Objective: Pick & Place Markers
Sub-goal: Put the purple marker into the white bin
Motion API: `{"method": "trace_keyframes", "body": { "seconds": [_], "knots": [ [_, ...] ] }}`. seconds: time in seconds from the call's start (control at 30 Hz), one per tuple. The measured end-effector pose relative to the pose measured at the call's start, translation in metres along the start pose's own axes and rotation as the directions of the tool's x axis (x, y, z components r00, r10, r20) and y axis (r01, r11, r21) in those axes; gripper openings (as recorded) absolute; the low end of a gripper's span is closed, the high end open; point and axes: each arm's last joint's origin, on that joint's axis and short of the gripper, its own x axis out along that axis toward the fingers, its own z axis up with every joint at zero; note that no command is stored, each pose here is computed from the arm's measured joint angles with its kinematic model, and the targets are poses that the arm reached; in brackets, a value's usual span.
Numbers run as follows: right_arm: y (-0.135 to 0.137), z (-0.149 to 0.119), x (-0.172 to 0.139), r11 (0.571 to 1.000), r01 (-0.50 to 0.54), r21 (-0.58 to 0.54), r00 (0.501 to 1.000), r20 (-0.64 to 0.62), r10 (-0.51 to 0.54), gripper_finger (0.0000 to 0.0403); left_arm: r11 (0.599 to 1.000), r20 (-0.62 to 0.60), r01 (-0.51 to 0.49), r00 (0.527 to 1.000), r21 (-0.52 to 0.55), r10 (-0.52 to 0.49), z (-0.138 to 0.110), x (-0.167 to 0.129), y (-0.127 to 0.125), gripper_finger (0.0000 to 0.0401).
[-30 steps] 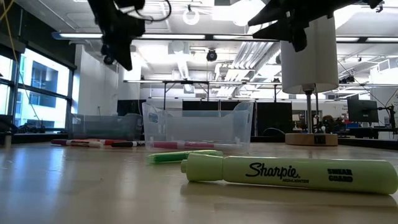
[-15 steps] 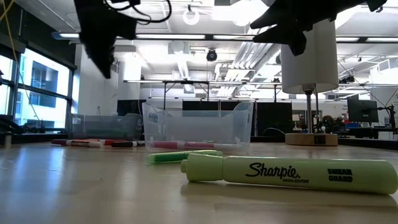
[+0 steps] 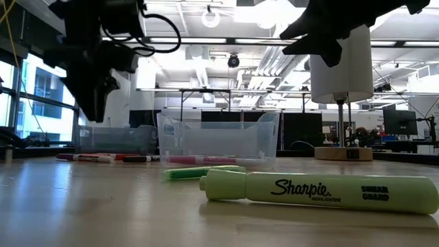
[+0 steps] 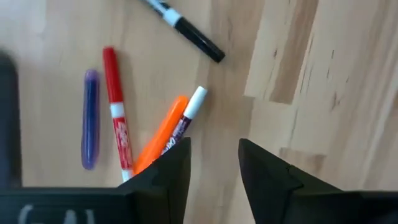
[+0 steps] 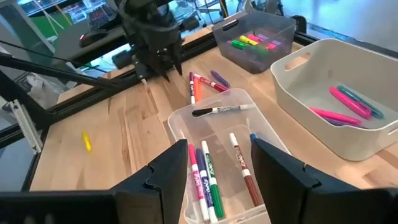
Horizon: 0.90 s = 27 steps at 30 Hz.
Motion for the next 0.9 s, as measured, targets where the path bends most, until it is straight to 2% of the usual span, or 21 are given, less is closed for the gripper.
{"method": "trace_keyframes", "body": {
  "seconds": [0.13,0.33,0.9],
  "knots": [
    [-0.001,0.0,0.0,0.999,0.022,0.026,1.0,0.011,-0.022,0.0167,0.992,0.003,-0.005,1.0,0.129,0.004,-0.007,0.015,0.0,0.0142],
    [-0.002,0.001,0.0,0.996,0.074,0.042,0.996,0.041,-0.076,0.0167,0.98,-0.005,-0.042,0.999,0.192,0.044,-0.01,0.027,0.002,0.0143],
    [-0.004,0.002,0.0,0.99,0.133,0.047,0.988,0.075,-0.137,0.0167,0.974,0.036,-0.125,0.992,0.188,0.12,-0.023,0.051,0.004,0.0143]
  ]
}}
